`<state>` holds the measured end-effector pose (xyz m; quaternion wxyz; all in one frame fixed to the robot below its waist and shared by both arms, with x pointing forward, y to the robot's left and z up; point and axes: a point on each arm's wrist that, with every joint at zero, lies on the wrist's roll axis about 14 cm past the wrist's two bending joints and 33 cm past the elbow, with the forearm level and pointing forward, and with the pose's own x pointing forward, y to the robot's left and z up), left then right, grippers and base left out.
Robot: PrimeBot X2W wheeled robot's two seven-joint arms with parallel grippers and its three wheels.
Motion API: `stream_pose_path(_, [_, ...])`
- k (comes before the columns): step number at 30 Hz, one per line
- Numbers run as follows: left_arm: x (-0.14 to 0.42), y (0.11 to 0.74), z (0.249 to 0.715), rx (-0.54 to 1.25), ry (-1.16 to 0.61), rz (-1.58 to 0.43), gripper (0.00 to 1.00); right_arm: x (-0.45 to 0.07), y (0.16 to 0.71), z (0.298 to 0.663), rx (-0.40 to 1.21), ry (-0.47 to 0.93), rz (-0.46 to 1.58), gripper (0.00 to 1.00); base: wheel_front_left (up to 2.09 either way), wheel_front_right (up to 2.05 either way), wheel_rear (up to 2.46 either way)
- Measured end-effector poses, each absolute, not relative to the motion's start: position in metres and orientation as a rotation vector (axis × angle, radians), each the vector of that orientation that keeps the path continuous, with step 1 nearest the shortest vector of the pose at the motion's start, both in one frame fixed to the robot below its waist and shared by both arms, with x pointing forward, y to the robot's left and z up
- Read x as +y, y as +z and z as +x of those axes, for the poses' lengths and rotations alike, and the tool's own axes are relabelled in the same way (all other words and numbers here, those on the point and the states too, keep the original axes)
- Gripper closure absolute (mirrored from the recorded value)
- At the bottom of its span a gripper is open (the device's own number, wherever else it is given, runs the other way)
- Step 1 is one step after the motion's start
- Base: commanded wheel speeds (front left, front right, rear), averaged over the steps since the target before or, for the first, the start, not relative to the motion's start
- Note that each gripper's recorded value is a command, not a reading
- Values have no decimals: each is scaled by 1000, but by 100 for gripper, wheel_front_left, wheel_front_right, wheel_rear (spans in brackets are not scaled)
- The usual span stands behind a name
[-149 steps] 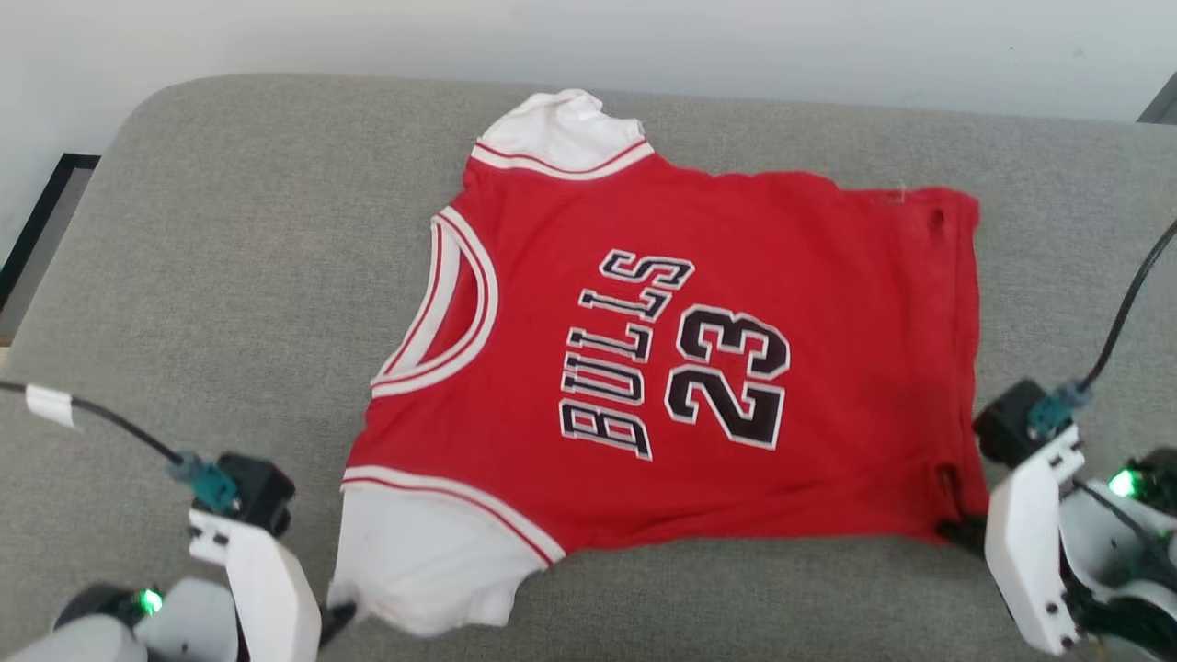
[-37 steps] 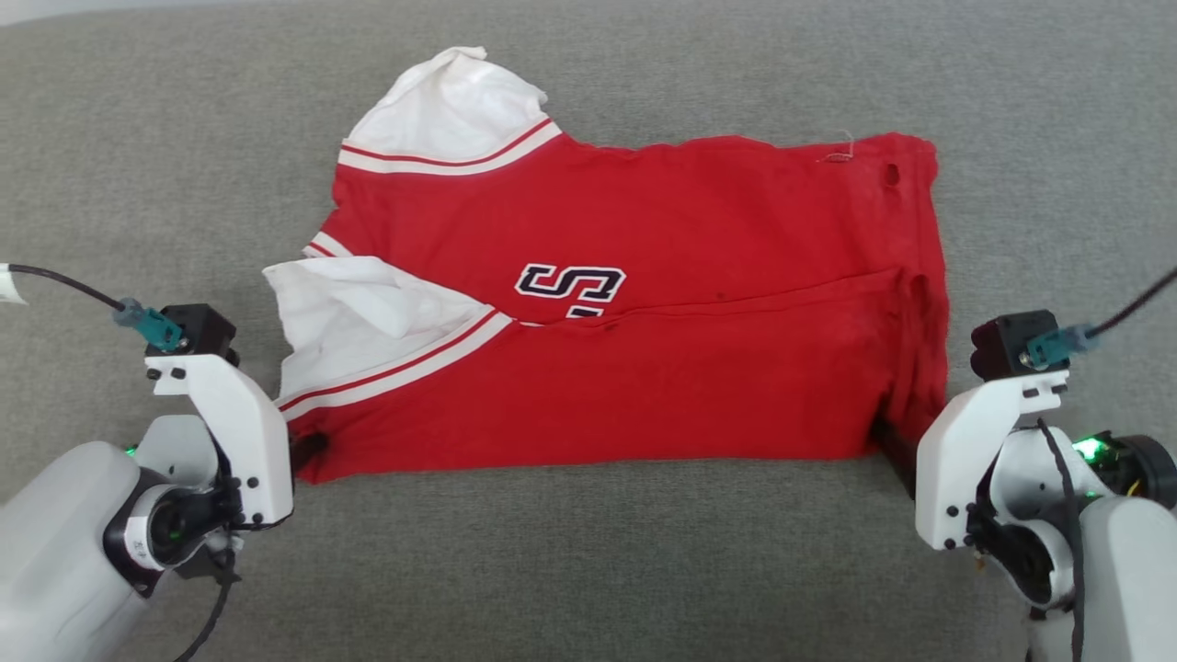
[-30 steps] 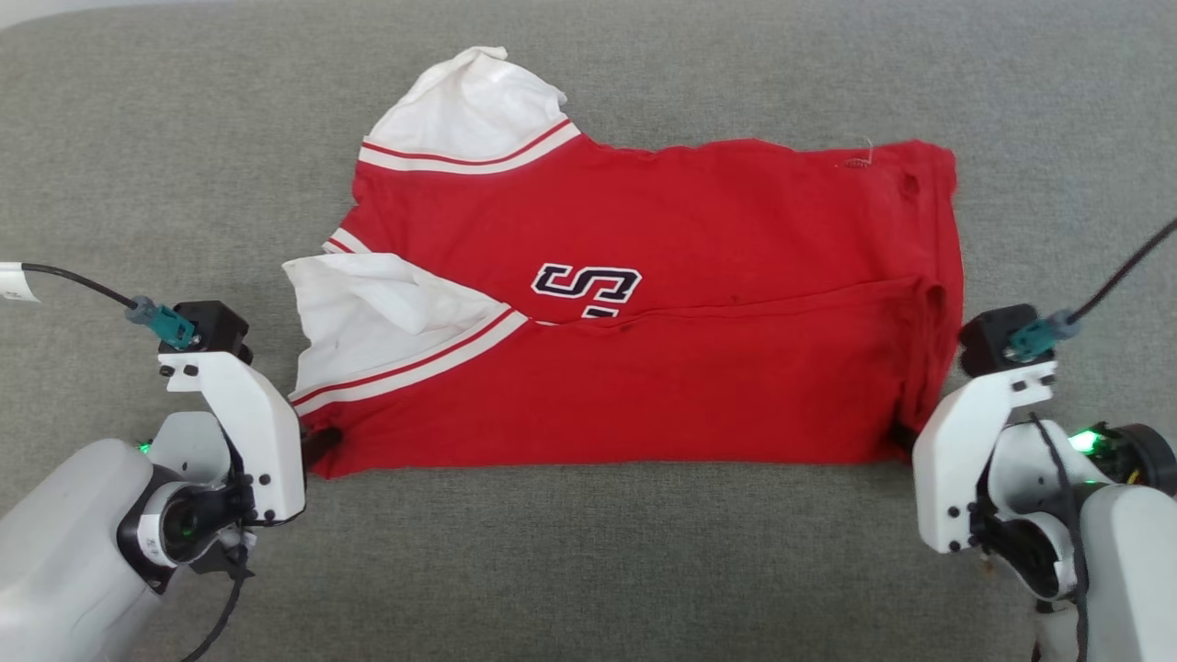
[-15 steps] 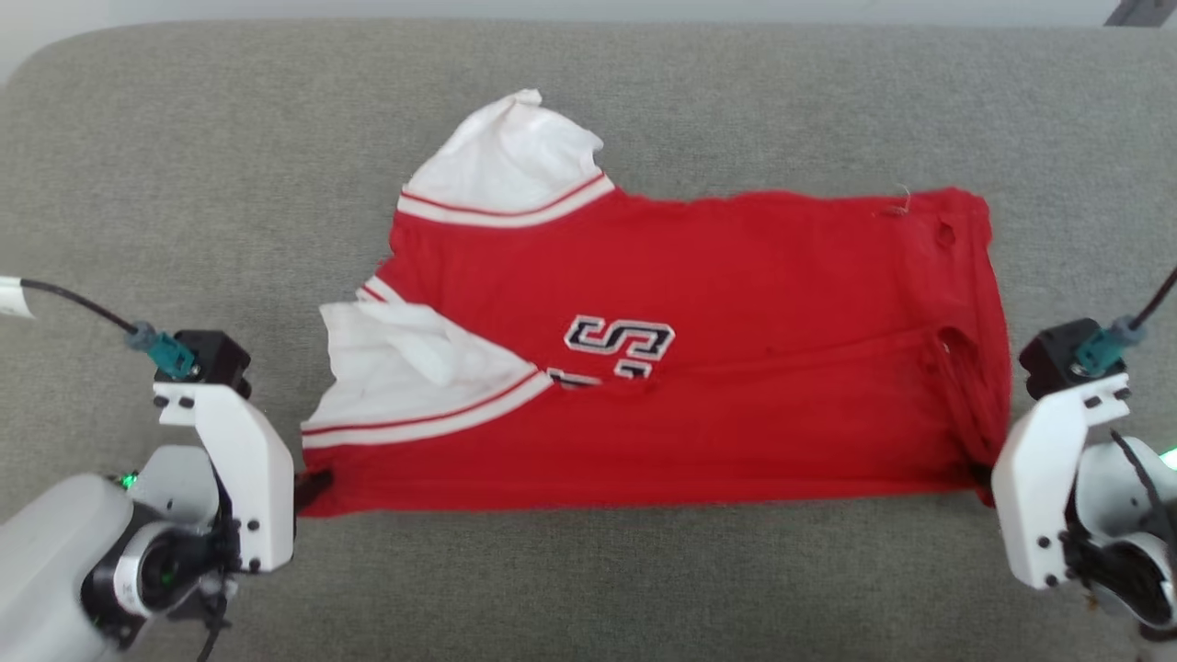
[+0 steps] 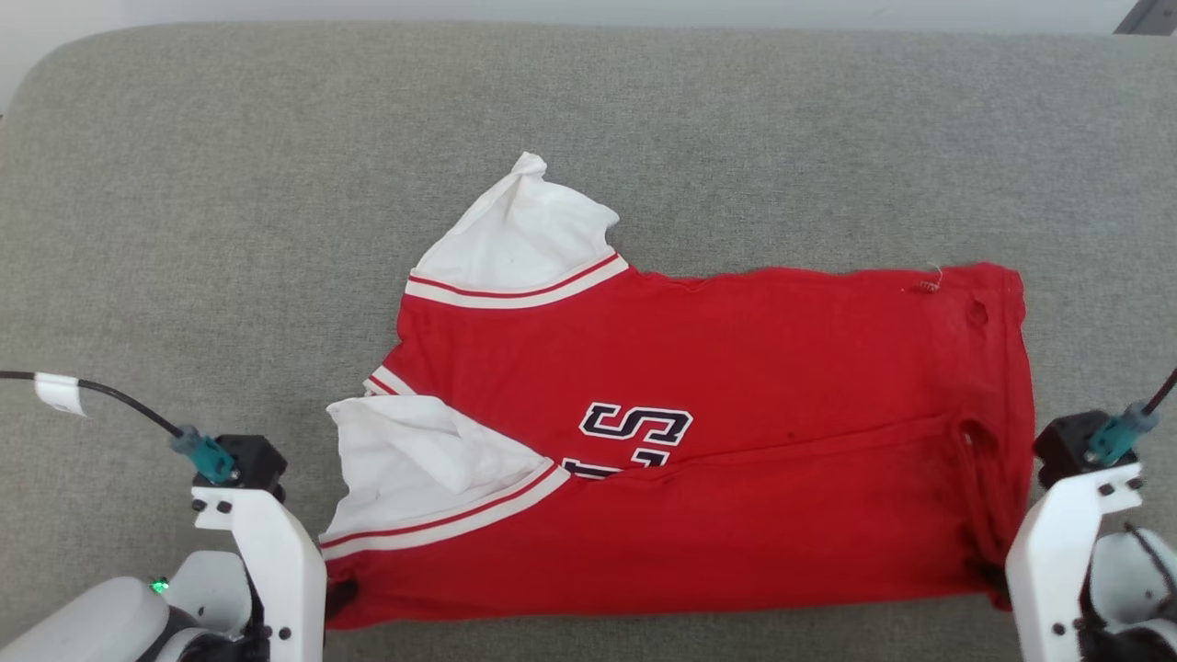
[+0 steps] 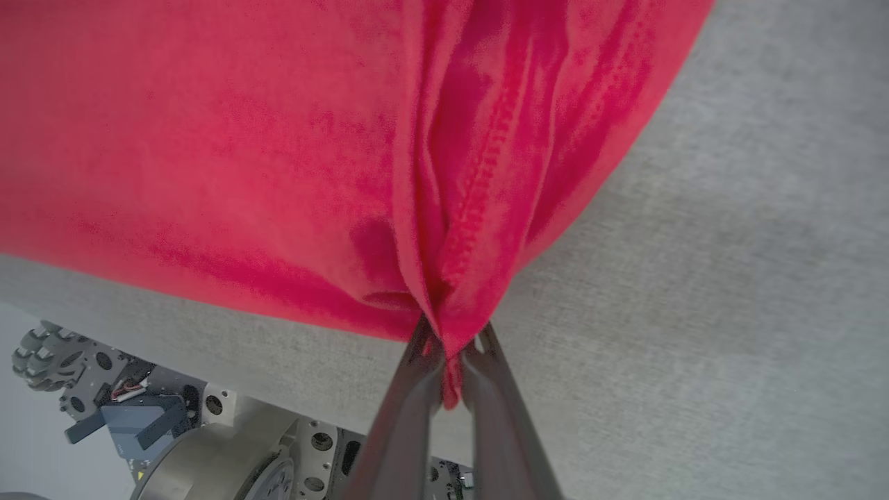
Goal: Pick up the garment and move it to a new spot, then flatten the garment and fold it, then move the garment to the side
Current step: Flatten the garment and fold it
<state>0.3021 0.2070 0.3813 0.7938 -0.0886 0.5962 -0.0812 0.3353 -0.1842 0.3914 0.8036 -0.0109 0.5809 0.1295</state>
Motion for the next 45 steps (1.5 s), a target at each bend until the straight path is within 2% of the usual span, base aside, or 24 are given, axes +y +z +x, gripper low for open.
stream_pose_path(1, [205,379,301,1287,-178,-196,100,-182,389,333,1251,277,-11,100,0,0,0])
stream_pose_path(2, [205,375,301,1294,-178,-198,86,-182,385,330,1264,274,-5,98,0,0,0])
stream_pose_path(3, [207,372,300,1299,-172,-200,53,-181,382,328,1269,273,-3,70,0,0,0])
stream_pose_path(4, [208,369,300,1303,-167,-202,0,-180,380,327,1262,270,8,57,0,0,0])
stream_pose_path(5, [207,367,302,1301,-166,-207,0,-179,379,327,1260,270,13,15,0,0,0])
stream_pose_path(6, [209,364,303,1303,-159,-211,0,-178,377,326,1260,271,14,0,0,0,0])
stream_pose_path(12, [219,376,327,1250,-149,-197,0,-181,386,331,1185,256,28,0,0,0,0])
stream_pose_path(18, [234,413,373,1135,-146,-110,0,-188,416,351,994,194,85,0,0,0,0])
stream_pose_path(26, [223,461,458,947,-238,-9,0,-187,472,390,622,144,133,0,0,0,0])
stream_pose_path(28, [218,470,480,908,-259,13,0,-193,490,401,505,109,129,0,0,0,0])
stream_pose_path(29, [211,476,500,877,-277,29,0,-196,507,410,389,92,137,0,0,0,0])
stream_pose_path(34, [188,471,540,861,-338,50,0,-210,525,421,203,22,146,0,0,0,0])
stream_pose_path(38, [169,453,559,903,-380,58,0,-221,520,424,154,-20,148,0,0,0,0])
stream_pose_path(45, [135,424,577,991,-444,83,0,-225,490,423,214,-42,171,0,0,0,0])
